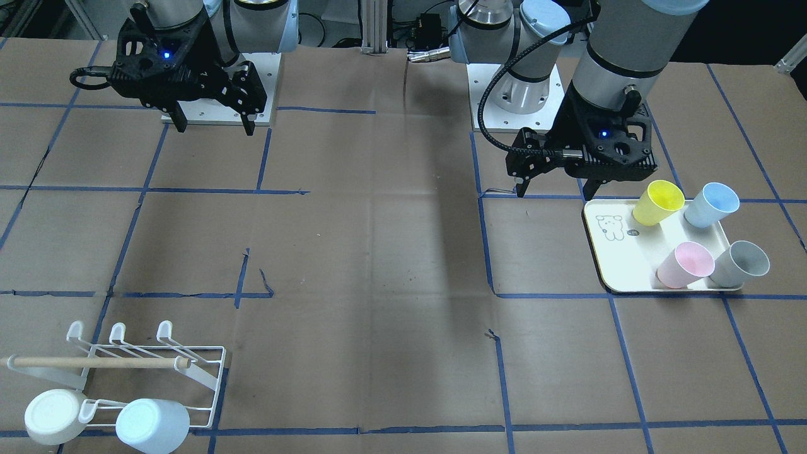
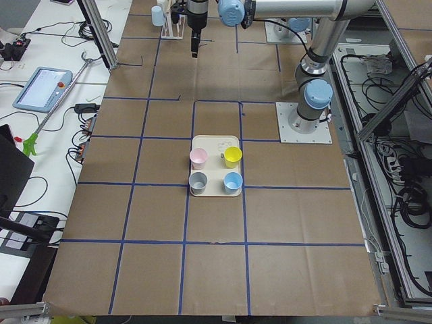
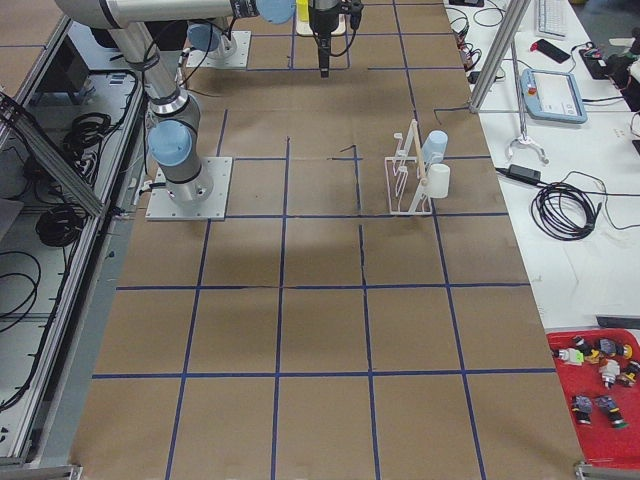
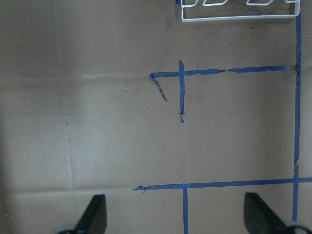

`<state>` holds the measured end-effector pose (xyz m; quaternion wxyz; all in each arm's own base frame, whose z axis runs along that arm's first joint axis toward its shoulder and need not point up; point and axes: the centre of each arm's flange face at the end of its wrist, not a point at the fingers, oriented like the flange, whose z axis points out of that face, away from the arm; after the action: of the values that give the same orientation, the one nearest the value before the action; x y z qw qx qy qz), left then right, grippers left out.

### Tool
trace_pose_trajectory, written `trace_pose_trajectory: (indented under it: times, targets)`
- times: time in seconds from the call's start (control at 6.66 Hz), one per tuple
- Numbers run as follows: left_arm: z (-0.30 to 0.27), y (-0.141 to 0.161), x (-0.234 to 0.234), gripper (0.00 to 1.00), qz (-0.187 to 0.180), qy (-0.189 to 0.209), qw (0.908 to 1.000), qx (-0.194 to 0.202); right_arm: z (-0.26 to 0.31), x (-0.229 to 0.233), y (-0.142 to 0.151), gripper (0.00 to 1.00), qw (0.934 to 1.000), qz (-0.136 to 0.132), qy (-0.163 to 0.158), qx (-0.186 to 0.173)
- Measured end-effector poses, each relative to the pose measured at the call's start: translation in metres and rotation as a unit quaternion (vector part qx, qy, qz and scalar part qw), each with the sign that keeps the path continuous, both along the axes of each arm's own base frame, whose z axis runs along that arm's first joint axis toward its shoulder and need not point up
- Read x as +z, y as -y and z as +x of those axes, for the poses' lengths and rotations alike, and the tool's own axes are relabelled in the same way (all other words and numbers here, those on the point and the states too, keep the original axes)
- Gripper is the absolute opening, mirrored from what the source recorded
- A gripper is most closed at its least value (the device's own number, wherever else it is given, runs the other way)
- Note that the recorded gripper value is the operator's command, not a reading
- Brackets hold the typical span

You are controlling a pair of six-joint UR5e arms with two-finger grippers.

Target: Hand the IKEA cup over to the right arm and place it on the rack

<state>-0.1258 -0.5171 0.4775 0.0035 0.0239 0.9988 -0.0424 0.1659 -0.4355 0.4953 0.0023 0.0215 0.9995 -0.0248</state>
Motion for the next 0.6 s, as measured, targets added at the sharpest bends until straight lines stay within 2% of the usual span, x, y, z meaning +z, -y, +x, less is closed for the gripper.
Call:
trace_pose_trajectory:
  times: [0.6]
  targets:
    - [-0.0003, 0.0, 0.0, 1.0, 0.0, 0.0, 1.0, 0.002, 0.0006, -0.0029, 0.0023, 1.0, 1.0, 0.002, 0.002, 0.0]
